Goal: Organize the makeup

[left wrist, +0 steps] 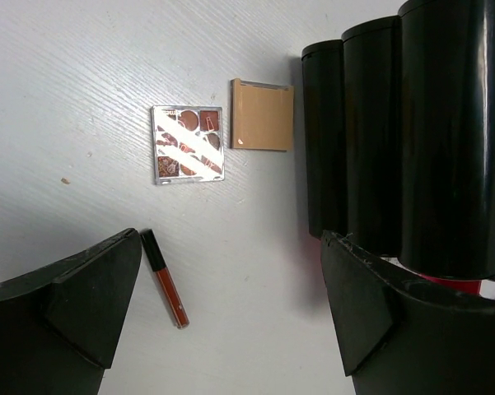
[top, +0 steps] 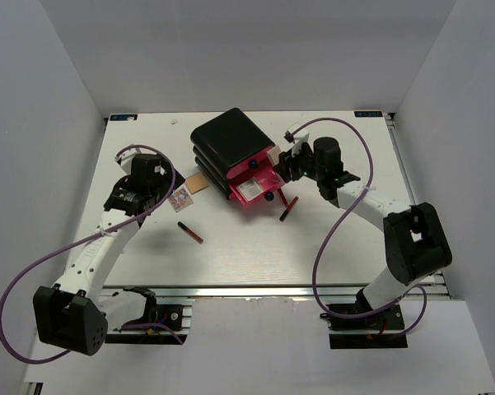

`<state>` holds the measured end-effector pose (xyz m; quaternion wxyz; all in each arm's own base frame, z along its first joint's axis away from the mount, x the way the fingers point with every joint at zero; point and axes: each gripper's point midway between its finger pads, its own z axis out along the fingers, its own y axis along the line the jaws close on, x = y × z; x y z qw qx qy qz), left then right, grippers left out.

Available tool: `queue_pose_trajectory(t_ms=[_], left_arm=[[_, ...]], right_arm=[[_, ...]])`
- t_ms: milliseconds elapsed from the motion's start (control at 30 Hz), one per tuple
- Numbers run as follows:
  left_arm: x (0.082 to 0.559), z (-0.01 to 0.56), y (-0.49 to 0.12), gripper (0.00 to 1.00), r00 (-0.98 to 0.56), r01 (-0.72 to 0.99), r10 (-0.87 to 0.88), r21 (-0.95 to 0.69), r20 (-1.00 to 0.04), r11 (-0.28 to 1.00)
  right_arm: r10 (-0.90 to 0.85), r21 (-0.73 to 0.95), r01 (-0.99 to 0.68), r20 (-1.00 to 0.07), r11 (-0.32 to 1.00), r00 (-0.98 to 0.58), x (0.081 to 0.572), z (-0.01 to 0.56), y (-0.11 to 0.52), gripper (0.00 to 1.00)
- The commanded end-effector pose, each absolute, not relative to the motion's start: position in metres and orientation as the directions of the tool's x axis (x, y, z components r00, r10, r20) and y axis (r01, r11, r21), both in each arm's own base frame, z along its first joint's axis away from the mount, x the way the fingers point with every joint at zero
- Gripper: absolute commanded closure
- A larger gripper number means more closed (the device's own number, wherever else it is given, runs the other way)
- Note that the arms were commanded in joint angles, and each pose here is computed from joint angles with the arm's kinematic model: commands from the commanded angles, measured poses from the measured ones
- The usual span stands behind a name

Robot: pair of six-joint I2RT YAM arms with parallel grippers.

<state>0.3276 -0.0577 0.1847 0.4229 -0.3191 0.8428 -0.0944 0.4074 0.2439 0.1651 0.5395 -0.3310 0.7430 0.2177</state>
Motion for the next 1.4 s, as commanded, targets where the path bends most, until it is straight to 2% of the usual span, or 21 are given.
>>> queue_pose_trajectory(t_ms=[0, 567, 767, 833, 867, 967, 1133, 1367], left_arm=[[0.323, 0.197, -0.055, 0.02, -0.402, -0.451, -0.635, -0.461, -0.66, 0.764], [0.322, 0.193, -0.053, 0.02, -0.407, -0.456, -0.631, -0.452, -0.66, 0.767], [0.325, 0.193, -0.054, 0.02, -0.408, -0.452, -0.631, -0.454, -0.66, 0.768], [0.325, 0.193, -0.054, 0.02, -0.409, -0.453, -0.629, -0.452, -0.661, 0.769], [0.325, 0.194, -0.054, 0.02, -0.41, -0.452, -0.628, -0.451, -0.662, 0.77], [0.324, 0.194, -0.053, 0.02, -0.408, -0.454, -0.627, -0.449, -0.664, 0.77], [0.325, 0.194, -0.054, 0.02, -0.406, -0.452, -0.632, -0.455, -0.66, 0.767], [0.33, 0.193, -0.056, 0.02, -0.415, -0.445, -0.627, -0.454, -0.66, 0.772]], right_arm=[[-0.177, -0.098, -0.712, -0.983, 0.695, -0.038, 0.428, 0.221, 0.263, 1.0], [-0.23, -0.048, -0.73, -0.961, 0.681, -0.151, 0.408, 0.181, 0.264, 1.0], [-0.249, -0.037, -0.739, -0.952, 0.673, -0.179, 0.405, 0.172, 0.264, 0.63], [-0.252, -0.034, -0.741, -0.95, 0.671, -0.184, 0.405, 0.17, 0.265, 0.57], [-0.25, -0.036, -0.742, -0.951, 0.67, -0.18, 0.405, 0.172, 0.266, 0.49], [-0.251, -0.041, -0.743, -0.953, 0.668, -0.172, 0.405, 0.176, 0.266, 0.37], [-0.254, -0.045, -0.744, -0.952, 0.666, -0.17, 0.403, 0.178, 0.264, 0.28], [-0.226, -0.042, -0.74, -0.962, 0.671, -0.15, 0.399, 0.195, 0.263, 0.31]])
